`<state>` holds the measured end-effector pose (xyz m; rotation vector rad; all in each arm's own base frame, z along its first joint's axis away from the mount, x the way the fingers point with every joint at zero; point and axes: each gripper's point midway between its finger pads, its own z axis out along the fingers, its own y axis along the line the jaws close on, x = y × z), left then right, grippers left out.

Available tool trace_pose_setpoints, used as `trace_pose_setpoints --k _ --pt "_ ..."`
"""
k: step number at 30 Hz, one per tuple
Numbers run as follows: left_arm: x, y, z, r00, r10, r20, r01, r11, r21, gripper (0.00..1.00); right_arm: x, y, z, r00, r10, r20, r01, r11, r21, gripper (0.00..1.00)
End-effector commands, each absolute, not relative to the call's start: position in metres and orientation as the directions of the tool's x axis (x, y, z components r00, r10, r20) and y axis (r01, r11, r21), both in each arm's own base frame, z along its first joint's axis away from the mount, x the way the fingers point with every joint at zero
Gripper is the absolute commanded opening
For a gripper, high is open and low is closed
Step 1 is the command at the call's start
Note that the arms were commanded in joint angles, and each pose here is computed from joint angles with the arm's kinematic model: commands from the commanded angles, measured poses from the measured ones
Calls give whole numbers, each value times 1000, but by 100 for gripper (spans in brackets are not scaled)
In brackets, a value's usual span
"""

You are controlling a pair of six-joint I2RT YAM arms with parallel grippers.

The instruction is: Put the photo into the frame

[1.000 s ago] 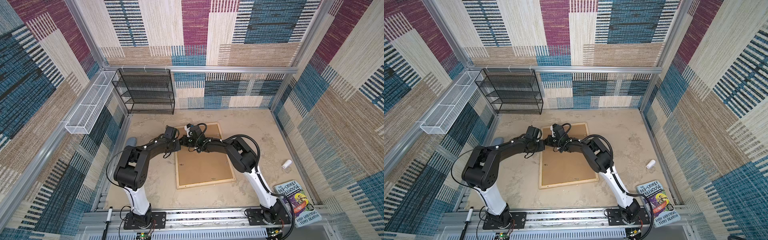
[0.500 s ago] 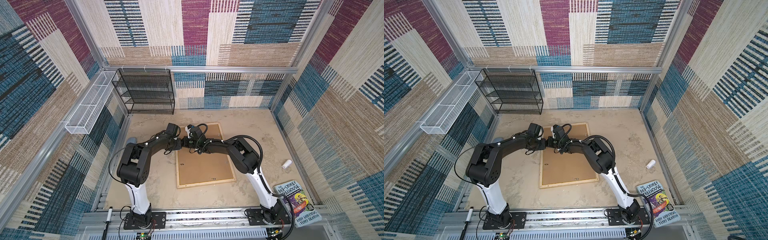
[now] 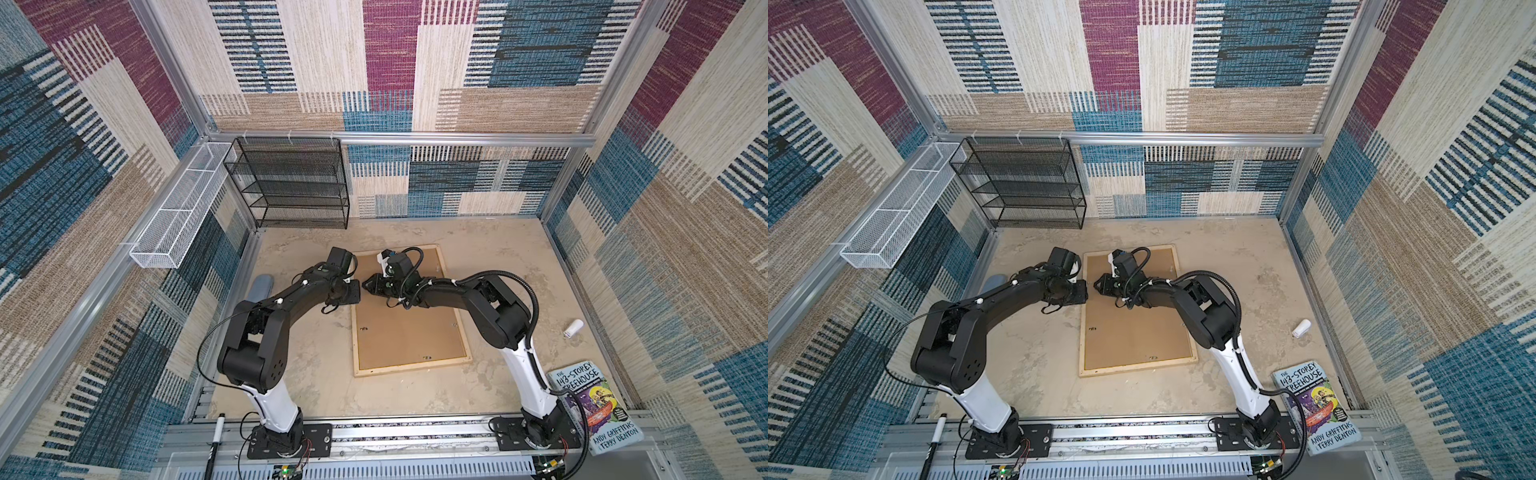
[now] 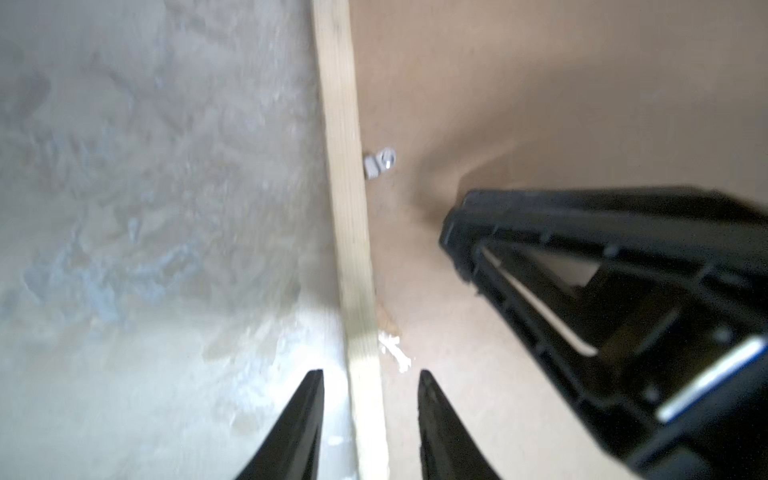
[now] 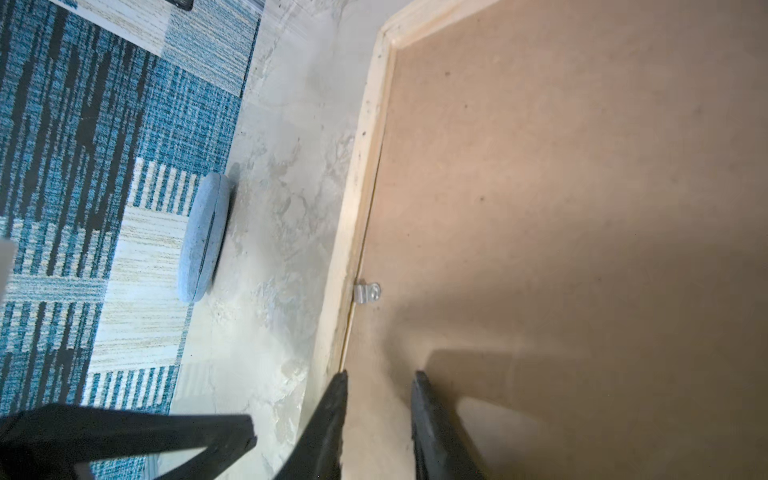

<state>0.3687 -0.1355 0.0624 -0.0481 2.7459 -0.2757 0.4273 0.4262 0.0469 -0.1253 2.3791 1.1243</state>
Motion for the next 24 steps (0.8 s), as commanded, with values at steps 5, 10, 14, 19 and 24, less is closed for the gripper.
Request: trace_pose_setpoints --k 5,10,14,19,24 --pt "302 -137 68 -940 -142 -312 -65 968 -243 42 392 410 22 -894 -1 -447 -315 711 628 33" --pt "267 -140 66 -935 -182 -304 -93 954 -286 42 357 409 10 -899 -93 -428 -364 704 610 30" --pt "253 -142 58 -938 -192 -289 -102 949 -299 42 334 404 4 -904 -136 -406 -381 689 617 22" --pt "246 -145 42 -948 -188 -255 -107 948 -300 38 312 401 4 -901 -180 -394 -404 677 616 15" --pt "245 -145 39 -949 -187 -253 -110 950 -292 32 292 399 3 -898 -218 -381 -421 672 609 8"
